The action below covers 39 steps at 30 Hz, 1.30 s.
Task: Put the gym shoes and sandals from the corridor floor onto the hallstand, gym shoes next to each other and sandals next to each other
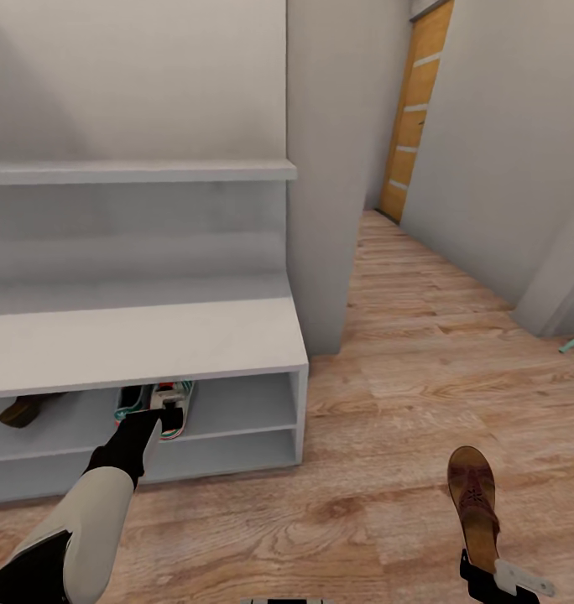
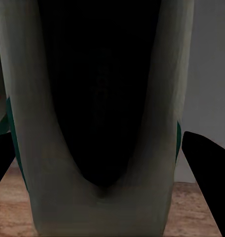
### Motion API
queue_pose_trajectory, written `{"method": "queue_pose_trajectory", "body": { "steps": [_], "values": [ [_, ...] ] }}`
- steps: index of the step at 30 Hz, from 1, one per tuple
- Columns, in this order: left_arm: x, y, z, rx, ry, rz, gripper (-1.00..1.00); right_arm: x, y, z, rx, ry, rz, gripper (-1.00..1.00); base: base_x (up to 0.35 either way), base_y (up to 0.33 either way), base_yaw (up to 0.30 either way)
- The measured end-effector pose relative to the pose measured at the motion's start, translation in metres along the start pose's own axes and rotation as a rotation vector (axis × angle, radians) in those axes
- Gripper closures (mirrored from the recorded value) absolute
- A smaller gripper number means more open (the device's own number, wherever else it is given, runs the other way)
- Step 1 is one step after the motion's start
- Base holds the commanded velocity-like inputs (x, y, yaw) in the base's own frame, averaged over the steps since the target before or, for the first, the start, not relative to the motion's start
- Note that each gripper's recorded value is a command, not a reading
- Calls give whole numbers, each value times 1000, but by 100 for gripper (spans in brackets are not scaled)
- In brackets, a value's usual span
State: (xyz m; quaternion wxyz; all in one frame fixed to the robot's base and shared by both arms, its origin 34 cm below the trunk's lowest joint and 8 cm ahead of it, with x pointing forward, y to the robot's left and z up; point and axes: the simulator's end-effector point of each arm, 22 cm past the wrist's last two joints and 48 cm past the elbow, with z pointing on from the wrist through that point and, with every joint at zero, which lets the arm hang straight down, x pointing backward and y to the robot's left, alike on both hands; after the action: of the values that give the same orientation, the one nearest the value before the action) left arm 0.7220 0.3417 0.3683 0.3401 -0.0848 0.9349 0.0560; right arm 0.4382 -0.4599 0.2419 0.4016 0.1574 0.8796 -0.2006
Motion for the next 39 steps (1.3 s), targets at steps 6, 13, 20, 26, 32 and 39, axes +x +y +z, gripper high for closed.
{"method": "queue_pose_trajectory", "body": {
  "steps": [6, 13, 20, 26, 32, 39],
  "values": [
    [0, 0, 0, 0, 0, -1, 100, 0, 0, 0, 0, 0, 0, 100, 68, 19, 0],
    [1, 0, 0, 0, 1, -1, 100, 0, 0, 0, 0, 0, 0, 100, 102, 34, 0],
    [1, 0, 0, 1, 1, -2, 100, 0, 0, 0, 0, 0, 0, 100, 53, 1, 0],
    [1, 0, 0, 2, 0, -1, 100, 0, 0, 0, 0, 0, 0, 100, 12, 0, 0],
    [1, 1, 0, 0, 3, 1, -100, 0, 0, 0, 0, 0, 0, 100, 1, 0, 0],
    [1, 2, 0, -2, 1, -1, -100, 0, 0, 0, 0, 0, 0, 100, -6, 0, 0]
  ]
}}
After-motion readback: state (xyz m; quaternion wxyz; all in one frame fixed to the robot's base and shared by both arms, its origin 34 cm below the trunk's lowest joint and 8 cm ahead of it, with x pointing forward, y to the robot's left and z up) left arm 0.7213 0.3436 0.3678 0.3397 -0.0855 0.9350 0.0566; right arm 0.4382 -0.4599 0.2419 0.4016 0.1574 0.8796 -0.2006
